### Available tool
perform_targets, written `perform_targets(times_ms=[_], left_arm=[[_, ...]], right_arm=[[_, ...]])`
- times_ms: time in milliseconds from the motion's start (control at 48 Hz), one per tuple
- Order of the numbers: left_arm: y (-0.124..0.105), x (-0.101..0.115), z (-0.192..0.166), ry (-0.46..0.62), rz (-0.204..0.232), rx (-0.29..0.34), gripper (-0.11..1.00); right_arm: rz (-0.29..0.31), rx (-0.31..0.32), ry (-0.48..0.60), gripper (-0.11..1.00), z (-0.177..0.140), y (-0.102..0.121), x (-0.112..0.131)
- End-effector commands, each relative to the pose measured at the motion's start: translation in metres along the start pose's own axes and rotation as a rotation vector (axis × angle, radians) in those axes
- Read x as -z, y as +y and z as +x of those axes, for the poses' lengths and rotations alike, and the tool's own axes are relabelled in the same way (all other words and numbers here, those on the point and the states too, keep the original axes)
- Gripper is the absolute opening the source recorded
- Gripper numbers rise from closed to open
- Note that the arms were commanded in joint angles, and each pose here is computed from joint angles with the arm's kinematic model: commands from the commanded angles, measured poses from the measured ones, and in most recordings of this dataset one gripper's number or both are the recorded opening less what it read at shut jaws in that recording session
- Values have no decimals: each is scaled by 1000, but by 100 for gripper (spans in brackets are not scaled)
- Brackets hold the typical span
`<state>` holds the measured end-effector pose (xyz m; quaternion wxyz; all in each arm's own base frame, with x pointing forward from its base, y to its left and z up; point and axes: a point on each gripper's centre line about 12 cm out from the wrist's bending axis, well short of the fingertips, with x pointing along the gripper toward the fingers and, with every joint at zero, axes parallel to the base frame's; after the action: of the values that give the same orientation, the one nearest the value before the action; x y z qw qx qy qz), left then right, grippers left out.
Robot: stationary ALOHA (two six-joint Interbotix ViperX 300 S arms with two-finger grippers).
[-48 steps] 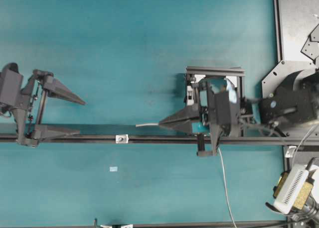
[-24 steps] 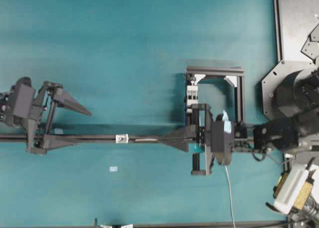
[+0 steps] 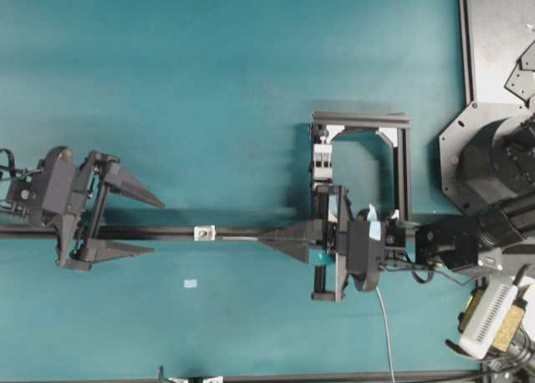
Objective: Insert the wire into the hole on the right side and pull it with the left arm.
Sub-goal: 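Align the wire tip with the white bracket hole using the right gripper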
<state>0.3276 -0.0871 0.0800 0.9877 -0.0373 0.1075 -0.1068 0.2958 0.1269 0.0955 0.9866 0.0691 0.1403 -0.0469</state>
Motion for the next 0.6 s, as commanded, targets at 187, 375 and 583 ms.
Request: perform_targets(times_ms=[187,375,583], left_arm=[[0,-9,3,-37,-1,1,73],[2,-8,2,-33,-2,-6,73],[2,-8,2,-33,-2,-7,73]], right_arm=[[9,26,-22,2,2,-1,0],[0,32,-35,2,3,-2,1],[-4,35,-36,2,4,-2,2]])
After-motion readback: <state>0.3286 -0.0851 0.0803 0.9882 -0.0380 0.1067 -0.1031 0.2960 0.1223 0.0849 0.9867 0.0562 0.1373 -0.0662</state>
